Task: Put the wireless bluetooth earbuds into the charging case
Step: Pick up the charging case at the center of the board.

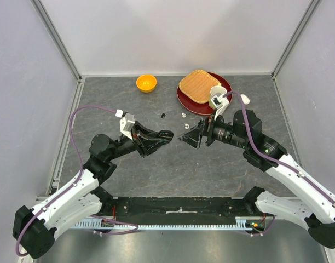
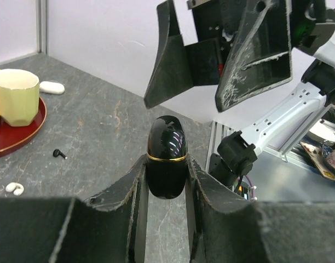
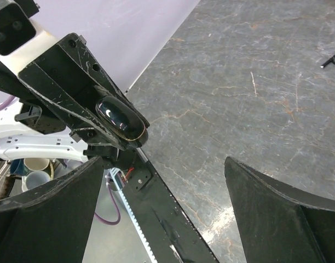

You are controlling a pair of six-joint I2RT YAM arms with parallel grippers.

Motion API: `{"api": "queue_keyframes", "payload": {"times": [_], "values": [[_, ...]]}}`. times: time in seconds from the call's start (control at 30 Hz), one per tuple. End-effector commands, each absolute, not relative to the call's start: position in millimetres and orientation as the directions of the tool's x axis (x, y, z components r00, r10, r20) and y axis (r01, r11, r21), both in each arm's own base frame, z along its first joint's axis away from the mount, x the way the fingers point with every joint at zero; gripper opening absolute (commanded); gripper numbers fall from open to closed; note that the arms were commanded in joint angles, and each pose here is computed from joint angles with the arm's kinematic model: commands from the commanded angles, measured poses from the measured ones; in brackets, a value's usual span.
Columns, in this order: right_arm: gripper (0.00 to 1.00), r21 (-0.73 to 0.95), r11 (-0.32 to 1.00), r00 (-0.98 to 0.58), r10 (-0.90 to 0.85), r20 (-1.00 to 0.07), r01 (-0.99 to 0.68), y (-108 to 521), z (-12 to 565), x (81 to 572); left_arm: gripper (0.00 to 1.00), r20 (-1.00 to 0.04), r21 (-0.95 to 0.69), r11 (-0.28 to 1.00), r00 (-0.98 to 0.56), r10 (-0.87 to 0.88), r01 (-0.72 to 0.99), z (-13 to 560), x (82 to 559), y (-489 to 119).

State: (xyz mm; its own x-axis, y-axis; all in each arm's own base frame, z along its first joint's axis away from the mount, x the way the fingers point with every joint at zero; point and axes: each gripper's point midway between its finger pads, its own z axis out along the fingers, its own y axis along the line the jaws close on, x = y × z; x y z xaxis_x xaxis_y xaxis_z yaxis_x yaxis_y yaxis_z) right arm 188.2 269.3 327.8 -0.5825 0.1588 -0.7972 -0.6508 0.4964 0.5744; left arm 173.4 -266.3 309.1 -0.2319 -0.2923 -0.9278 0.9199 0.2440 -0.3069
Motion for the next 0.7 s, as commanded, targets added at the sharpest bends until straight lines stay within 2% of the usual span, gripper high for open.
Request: {"api": "queue_keyframes", "payload": {"times": [0.0, 0.2, 0.3, 0.33, 0.4, 0.43, 0.57, 0.67], "values": [[0.98, 0.592, 0.417, -0.574, 0.182, -0.798, -0.69, 282, 345, 186, 0.02, -0.933, -0.215, 0.204, -0.139, -0.331, 0.955, 328, 167, -267], [0.98, 0.691, 0.315, -0.649, 0.24, -0.722, -0.651, 298, 352, 184, 0.02, -0.928, -0.218, 0.224, -0.13, -0.35, 0.95, 327, 170, -265], [0.98, 0.803, 0.243, -0.739, 0.314, -0.597, -0.545, 305, 359, 186, 0.02, -0.93, -0.193, 0.242, -0.099, -0.353, 0.951, 327, 172, -264], [0.98, 0.861, 0.205, -0.791, 0.34, -0.508, -0.465, 308, 360, 186, 0.02, -0.932, -0.177, 0.248, -0.081, -0.353, 0.952, 329, 172, -264], [0.98, 0.902, 0.158, -0.83, 0.353, -0.431, -0.401, 313, 358, 187, 0.02, -0.933, -0.161, 0.26, -0.061, -0.354, 0.952, 331, 174, -264], [0.98, 0.934, 0.105, -0.87, 0.339, -0.357, -0.342, 317, 360, 182, 0.02, -0.934, -0.141, 0.265, -0.04, -0.355, 0.954, 333, 174, -264], [0.98, 0.974, 0.021, -0.912, 0.346, -0.221, -0.228, 320, 358, 180, 0.02, -0.936, -0.099, 0.295, 0.012, -0.352, 0.95, 337, 179, -263], [0.98, 0.984, -0.014, -0.924, 0.348, -0.16, -0.176, 321, 360, 181, 0.02, -0.937, -0.074, 0.308, 0.039, -0.348, 0.949, 340, 181, -263]]}}
